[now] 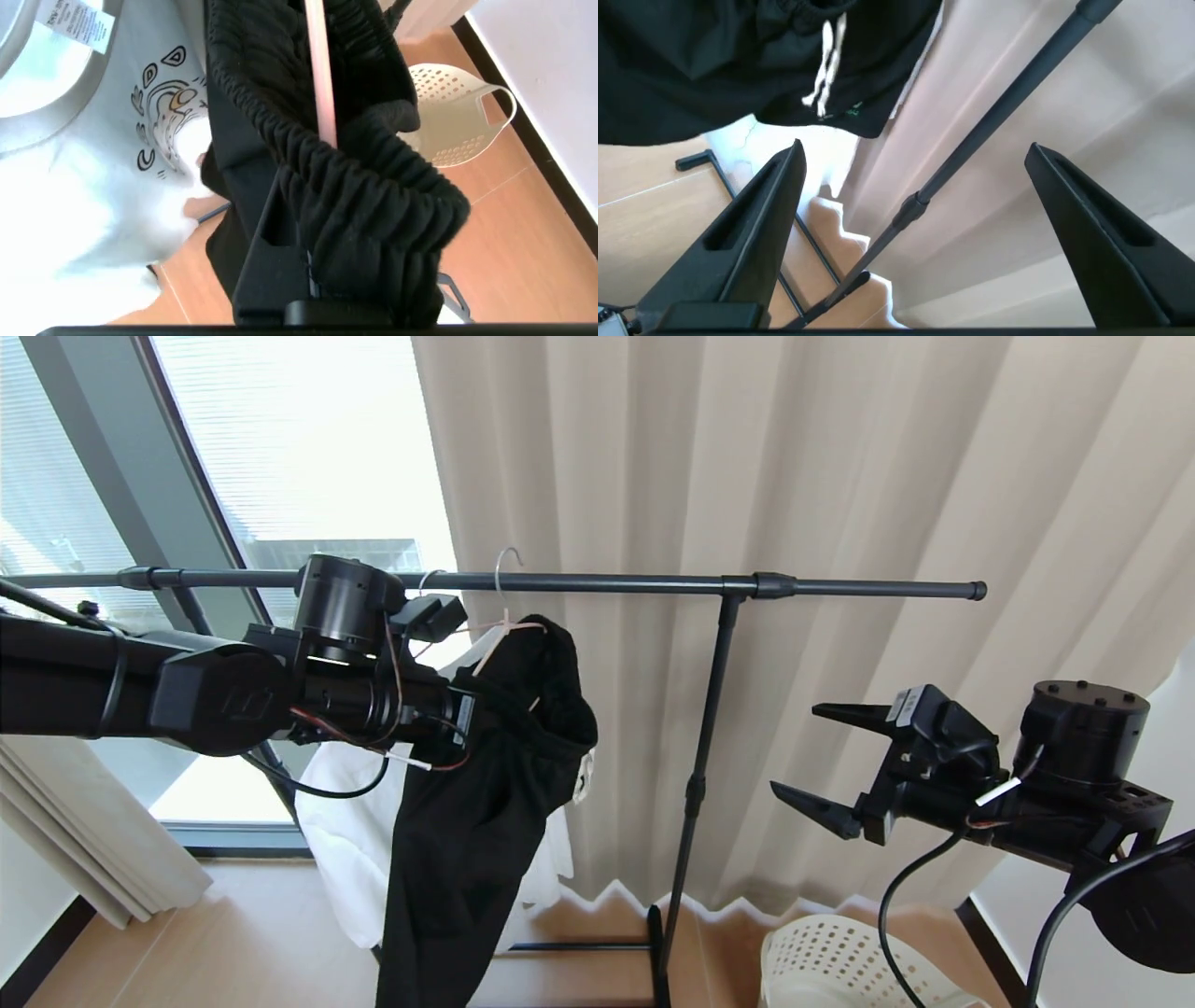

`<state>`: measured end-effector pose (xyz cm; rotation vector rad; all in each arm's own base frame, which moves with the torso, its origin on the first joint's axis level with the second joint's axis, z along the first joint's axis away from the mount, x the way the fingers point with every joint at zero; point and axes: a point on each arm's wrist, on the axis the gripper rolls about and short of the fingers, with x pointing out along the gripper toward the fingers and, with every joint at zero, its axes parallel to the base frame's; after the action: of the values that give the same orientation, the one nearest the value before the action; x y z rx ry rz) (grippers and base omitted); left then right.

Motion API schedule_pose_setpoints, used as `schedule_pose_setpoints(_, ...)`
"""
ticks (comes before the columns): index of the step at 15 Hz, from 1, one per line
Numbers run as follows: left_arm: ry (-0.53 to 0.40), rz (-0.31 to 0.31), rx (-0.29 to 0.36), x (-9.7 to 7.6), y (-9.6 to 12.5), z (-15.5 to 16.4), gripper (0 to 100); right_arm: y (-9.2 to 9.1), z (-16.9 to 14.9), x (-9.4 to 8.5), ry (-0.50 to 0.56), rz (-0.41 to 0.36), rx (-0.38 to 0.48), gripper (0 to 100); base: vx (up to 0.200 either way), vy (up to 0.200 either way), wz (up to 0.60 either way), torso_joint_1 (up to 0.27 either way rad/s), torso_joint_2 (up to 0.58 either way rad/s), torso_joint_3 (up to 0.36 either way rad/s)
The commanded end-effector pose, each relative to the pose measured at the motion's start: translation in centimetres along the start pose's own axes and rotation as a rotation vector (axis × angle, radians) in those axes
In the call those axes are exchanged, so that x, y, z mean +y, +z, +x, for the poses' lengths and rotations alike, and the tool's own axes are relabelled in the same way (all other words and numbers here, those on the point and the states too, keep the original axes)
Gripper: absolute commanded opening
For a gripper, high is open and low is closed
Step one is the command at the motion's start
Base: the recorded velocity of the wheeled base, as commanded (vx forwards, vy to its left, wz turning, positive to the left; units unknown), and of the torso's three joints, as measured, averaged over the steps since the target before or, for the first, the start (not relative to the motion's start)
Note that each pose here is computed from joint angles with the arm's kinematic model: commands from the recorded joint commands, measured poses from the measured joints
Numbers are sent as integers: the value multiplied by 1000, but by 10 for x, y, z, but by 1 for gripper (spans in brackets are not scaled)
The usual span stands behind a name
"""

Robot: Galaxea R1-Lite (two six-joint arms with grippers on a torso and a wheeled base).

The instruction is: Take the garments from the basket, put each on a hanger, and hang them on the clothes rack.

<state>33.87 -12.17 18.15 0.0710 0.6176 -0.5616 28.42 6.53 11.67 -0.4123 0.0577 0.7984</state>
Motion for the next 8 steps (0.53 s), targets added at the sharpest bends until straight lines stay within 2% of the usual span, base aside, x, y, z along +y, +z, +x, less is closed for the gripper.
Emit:
schedule_pose_setpoints(1,-13,6,7,-2,2,15,0,0,0,0,-2,-1,-1,100,0,0,0,0,0,0)
schedule_pose_setpoints(5,-13,7,-4,0,8,27,0,-1,1,0,1,0,4,100,0,0,0,0,0,0)
schedule_pose_setpoints(8,-14,-31,-18,2,14,37,0,-2,2,0,1,1,5,100,0,0,0,0,0,0)
